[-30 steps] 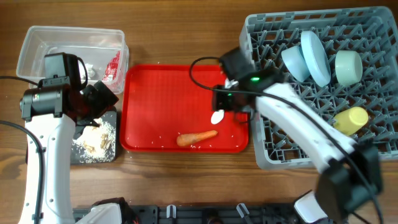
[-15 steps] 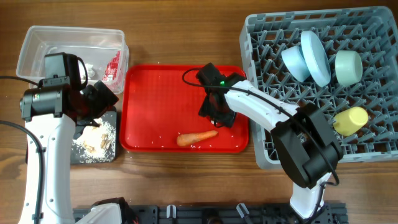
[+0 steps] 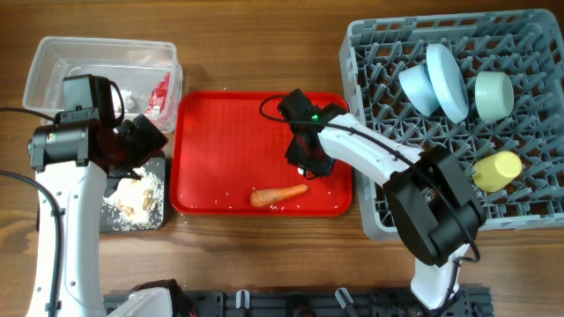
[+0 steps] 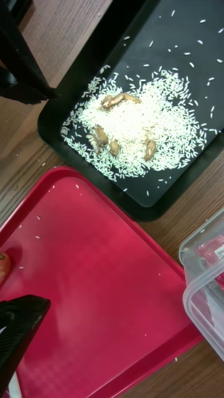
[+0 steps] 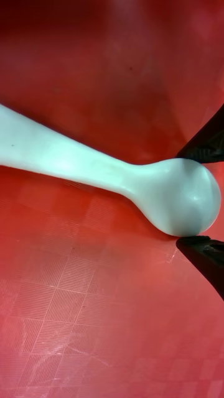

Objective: Sort waste into correct bins and load items into the dishwasher rack
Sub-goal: 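Move the right gripper to the white spoon and grasp it, then carry the white spoon to the rack and insert it upright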

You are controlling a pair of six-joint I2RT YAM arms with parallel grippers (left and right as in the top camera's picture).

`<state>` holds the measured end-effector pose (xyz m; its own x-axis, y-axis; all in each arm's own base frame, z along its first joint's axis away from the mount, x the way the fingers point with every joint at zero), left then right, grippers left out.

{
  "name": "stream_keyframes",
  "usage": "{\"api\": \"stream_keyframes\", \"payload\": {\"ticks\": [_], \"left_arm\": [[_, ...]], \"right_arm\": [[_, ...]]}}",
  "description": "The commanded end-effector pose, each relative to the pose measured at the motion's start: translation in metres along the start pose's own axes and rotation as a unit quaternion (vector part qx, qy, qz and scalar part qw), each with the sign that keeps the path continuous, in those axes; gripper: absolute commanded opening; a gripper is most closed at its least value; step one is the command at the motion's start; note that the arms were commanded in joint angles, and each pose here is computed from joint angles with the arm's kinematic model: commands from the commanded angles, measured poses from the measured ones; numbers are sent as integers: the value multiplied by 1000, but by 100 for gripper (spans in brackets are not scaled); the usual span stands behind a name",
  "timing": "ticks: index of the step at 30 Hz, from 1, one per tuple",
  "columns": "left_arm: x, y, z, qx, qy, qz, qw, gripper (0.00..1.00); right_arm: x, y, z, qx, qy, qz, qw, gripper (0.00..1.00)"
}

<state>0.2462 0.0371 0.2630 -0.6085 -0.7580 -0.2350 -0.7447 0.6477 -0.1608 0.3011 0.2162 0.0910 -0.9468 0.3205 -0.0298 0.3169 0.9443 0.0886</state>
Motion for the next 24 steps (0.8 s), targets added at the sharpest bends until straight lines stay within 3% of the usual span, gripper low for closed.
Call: {"api": "stream_keyframes", "payload": {"ticks": [1,6,11,14,24], "left_arm": [[1,-1,-2,6,-2,-1,1000,100],[0,-1,-2,5,-2,-1,1000,100],[1,-1,-2,6,-2,-1,1000,100],[1,-1,-2,6,-2,-1,1000,100],[1,-1,-2,4,-1,-1,1000,100]], "right_arm": [[-1,-2,10,18,-4,2,1000,38],[2,-1,10,9,16,-30,999,20],[1,1,-12,-14,-3,-82,997,19],[0,4,-32,-36,-24,-120,992,5],[4,1,-39,-39,-16,-153,987,4]]}}
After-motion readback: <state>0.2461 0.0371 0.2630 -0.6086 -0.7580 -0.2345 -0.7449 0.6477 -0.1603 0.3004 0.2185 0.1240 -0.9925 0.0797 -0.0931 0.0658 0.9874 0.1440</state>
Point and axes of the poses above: each gripper's point midway between its finger pads, its own z axis out along the fingers, its own y axis along the line the jaws close on, x = y × z, the point moved 9 cm from there along -z, back along the fingers, and after that the axes turned 6 degrees about -z, right-handed, at the moved point
